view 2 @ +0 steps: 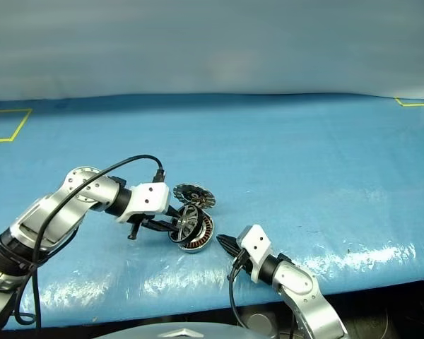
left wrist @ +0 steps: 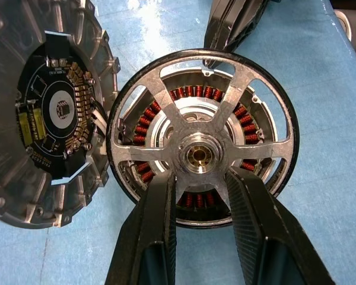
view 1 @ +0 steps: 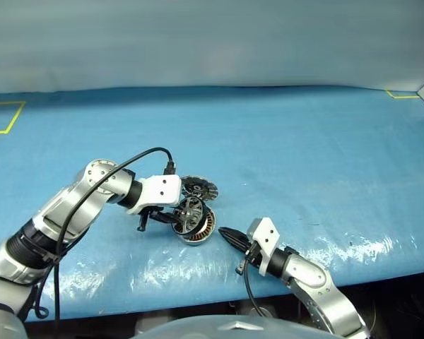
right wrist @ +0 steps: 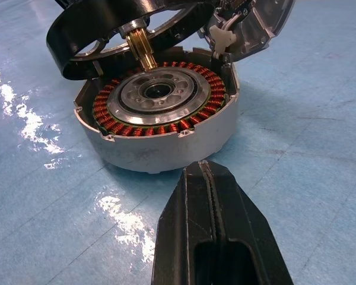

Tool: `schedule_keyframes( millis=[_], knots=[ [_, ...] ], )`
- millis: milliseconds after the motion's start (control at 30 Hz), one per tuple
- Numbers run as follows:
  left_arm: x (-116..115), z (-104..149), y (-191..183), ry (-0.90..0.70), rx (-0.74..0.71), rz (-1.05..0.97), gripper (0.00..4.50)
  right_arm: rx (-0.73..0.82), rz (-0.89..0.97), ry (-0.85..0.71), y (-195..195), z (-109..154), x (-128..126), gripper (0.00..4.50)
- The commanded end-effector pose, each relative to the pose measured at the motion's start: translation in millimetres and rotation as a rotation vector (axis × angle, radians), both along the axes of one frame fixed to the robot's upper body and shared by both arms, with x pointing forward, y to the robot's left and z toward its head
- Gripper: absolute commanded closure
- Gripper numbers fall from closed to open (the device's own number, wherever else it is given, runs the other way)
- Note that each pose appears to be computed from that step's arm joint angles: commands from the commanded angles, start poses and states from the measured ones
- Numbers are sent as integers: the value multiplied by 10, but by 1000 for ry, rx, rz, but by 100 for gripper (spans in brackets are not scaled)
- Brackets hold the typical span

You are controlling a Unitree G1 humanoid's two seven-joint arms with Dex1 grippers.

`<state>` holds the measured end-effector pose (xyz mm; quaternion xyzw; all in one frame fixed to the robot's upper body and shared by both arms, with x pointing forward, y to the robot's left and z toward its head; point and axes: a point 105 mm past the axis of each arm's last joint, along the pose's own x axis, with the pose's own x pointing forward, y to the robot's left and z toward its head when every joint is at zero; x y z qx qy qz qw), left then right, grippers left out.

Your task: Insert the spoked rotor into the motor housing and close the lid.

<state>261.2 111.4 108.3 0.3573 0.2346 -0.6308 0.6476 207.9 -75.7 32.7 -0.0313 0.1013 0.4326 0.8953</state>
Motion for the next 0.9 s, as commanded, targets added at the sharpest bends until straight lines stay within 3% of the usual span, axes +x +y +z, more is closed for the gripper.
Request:
schedule_keyframes(
  millis=[33,233,433,533,667,900],
  knots=[
    [29,58,-40,-34,4,-27,199,16,-3,-30,20,78,23,450],
    [-13,103,-99,-16,-34,-50,2,18,-14,-27,6,76,13,450],
    [-225,190,-71,85,-113,-98,2,8,-57,-42,-120,135,50,450],
    [-305,186,22,121,-128,-75,61,-12,-82,-69,-226,199,98,450],
    [-363,170,102,134,-159,-4,196,-48,-129,-98,-366,284,239,450],
    [-446,125,30,80,-284,91,434,-208,-222,-173,-526,456,743,450]
  ],
)
